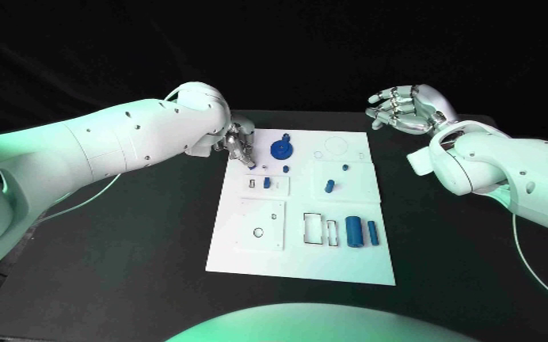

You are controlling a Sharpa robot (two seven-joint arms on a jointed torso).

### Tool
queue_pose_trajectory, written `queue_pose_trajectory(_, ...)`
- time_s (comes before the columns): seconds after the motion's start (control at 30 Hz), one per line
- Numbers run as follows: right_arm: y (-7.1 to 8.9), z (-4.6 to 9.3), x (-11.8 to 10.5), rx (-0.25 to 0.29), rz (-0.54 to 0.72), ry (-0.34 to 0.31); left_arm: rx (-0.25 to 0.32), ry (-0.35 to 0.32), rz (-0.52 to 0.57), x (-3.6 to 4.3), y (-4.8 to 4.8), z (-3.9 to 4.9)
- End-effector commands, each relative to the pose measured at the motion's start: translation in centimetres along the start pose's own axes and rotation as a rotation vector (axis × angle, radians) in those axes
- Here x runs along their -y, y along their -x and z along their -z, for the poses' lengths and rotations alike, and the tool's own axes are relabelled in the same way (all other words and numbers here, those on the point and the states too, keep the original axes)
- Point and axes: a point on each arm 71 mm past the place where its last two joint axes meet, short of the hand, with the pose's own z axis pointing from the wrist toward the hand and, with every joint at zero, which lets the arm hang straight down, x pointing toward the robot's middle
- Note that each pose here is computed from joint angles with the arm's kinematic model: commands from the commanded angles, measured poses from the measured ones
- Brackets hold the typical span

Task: Assemble the parts on the task board

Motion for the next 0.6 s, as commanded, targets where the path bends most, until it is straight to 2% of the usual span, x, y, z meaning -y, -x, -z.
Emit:
queue_pose_trajectory(0.03,-0.1,0.0,0.0,-0.015,-0.003,0.007,0.005,-0.062,0.101,0.15,0.06,0.06)
queue_pose_trajectory(0.33,0.0,0.0,0.1,-0.012,-0.002,0.004,0.011,-0.082,0.344,-0.98,-0.30,0.68)
queue_pose_trajectory(0.6,0.2,0.1,0.2,-0.009,0.000,-0.001,0.044,-0.038,0.540,-2.45,-1.47,1.73)
